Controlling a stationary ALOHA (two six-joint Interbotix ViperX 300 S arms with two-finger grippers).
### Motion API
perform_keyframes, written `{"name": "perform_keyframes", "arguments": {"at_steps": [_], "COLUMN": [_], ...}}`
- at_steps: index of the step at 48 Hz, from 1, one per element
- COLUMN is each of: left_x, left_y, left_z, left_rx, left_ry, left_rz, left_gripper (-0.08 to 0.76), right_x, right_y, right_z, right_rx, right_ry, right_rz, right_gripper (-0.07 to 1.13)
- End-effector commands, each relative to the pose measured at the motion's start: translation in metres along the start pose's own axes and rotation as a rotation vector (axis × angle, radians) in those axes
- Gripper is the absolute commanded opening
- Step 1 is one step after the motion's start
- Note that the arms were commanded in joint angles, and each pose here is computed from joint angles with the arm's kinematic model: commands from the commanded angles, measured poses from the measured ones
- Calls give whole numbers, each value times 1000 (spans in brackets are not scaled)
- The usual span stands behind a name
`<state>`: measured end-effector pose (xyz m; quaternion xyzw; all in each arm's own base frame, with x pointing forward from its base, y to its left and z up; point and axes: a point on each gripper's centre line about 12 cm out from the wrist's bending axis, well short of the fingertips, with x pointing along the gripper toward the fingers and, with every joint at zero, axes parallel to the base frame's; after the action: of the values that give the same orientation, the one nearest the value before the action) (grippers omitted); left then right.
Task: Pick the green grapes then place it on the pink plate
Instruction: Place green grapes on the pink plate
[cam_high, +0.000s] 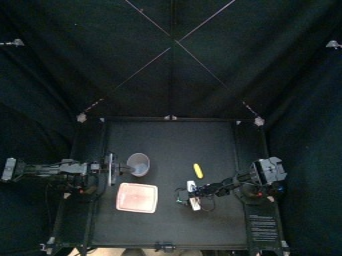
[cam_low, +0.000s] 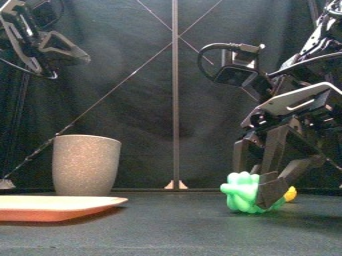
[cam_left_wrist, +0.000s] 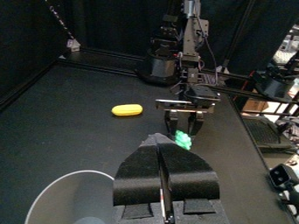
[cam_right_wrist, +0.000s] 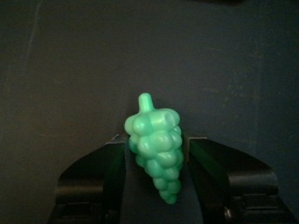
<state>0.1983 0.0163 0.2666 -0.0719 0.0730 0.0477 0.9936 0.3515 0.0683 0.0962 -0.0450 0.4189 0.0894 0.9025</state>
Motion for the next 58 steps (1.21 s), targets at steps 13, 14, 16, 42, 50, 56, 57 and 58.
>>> {"name": "perform_keyframes", "arguments": {"at_steps": [13,14,16,42,50,56,57,58], "left_x": [1,1,1,0,0,0,0,0], "left_y": [1,1,2,7,7,7,7,7], "left_z": [9,9,9,14,14,13,12,12], "left_rx": [2,1,1,-1,2,3,5,3], "left_ry": [-30,-32,-35,-85,-85,-85,-83,-82], "left_rz": [7,9,10,35,35,35,36,37], "left_gripper": [73,73,73,73,73,73,73,73], "right_x": [-13,-13,-15,72,90,99,100,102], "right_y": [-2,-3,-4,-34,-37,-44,-45,-46], "right_z": [67,73,86,179,192,200,200,200], "right_rx": [-45,-57,-77,-127,-121,-118,-114,-114], "right_ry": [-172,-185,-216,-333,-307,-265,-256,-247], "right_rz": [-8,-10,-16,-76,-86,-103,-105,-108], "right_gripper": [660,660,660,660,660,660,660,660]}}
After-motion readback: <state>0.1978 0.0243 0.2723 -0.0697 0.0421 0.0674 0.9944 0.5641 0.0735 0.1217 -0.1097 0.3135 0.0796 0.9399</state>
